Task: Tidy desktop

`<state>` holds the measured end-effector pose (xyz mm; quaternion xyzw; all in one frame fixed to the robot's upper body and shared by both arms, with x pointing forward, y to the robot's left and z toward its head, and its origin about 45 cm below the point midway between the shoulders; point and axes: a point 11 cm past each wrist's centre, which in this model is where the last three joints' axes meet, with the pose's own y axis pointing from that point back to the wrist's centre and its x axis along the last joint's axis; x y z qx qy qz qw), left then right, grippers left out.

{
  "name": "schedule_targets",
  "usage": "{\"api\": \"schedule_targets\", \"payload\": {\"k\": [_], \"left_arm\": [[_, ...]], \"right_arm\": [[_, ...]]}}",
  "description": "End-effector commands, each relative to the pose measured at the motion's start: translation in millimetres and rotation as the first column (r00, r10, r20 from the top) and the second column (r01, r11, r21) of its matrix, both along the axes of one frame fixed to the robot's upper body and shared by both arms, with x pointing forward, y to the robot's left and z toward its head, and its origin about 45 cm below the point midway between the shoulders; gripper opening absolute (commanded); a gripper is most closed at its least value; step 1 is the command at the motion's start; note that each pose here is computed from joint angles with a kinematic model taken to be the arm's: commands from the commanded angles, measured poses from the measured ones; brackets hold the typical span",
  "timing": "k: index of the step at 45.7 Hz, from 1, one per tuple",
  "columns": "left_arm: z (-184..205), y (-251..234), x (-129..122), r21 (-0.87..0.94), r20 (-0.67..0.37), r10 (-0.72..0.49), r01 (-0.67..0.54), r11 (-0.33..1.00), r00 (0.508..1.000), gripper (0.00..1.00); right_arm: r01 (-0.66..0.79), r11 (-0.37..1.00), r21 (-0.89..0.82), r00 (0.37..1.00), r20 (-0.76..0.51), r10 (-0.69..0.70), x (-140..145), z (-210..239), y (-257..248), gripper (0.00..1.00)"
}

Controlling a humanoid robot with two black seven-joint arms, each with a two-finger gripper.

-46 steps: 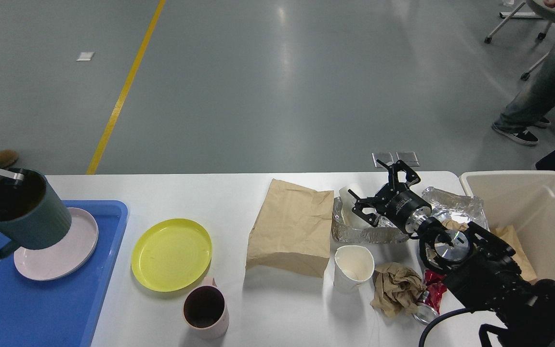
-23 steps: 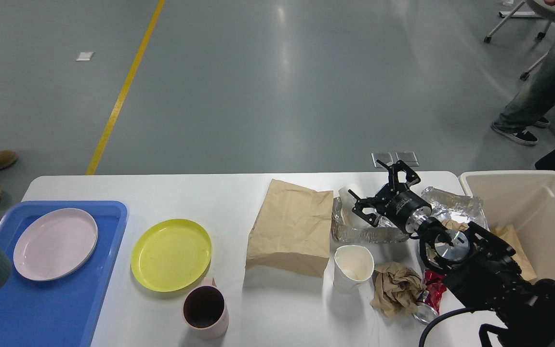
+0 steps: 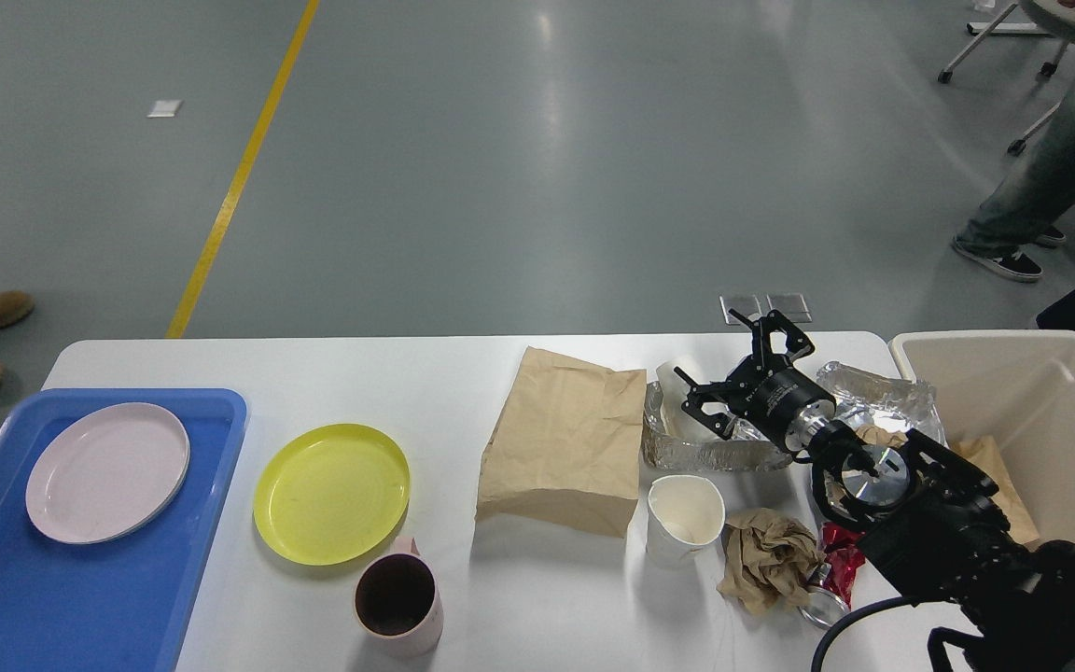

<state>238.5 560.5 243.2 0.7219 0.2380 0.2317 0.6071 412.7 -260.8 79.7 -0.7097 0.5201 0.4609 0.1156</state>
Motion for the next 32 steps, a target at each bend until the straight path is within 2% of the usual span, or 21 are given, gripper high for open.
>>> {"api": "schedule_targets", "payload": {"k": [1,10,18,32], "left_arm": [[-21,11,0,0.018,-0.003,0.017,-0.017,1.0,1.0,0.0],[-39,20,-8,0.039,-0.019,0.036,-0.036,0.999,0.999,0.0],[-52,29,2,0.093,-0.004,0.024,-0.023,0.995,1.0,0.0],[-86,27,3,0.113,-0.016,0.019,-0.017,0.993,1.0,0.0]], "right_arm": [[0.0,1.0,0.0,1.0,0.0,0.0,0,0,0,1.0],[0.001,1.0,0.001,1.0,0.0,-0.001,0,0,0,1.0],[0.0,1.0,0.0,1.0,0.0,0.0,0,0,0,1.0],[0.0,1.0,0.0,1.0,0.0,0.0,0,0,0,1.0]]}}
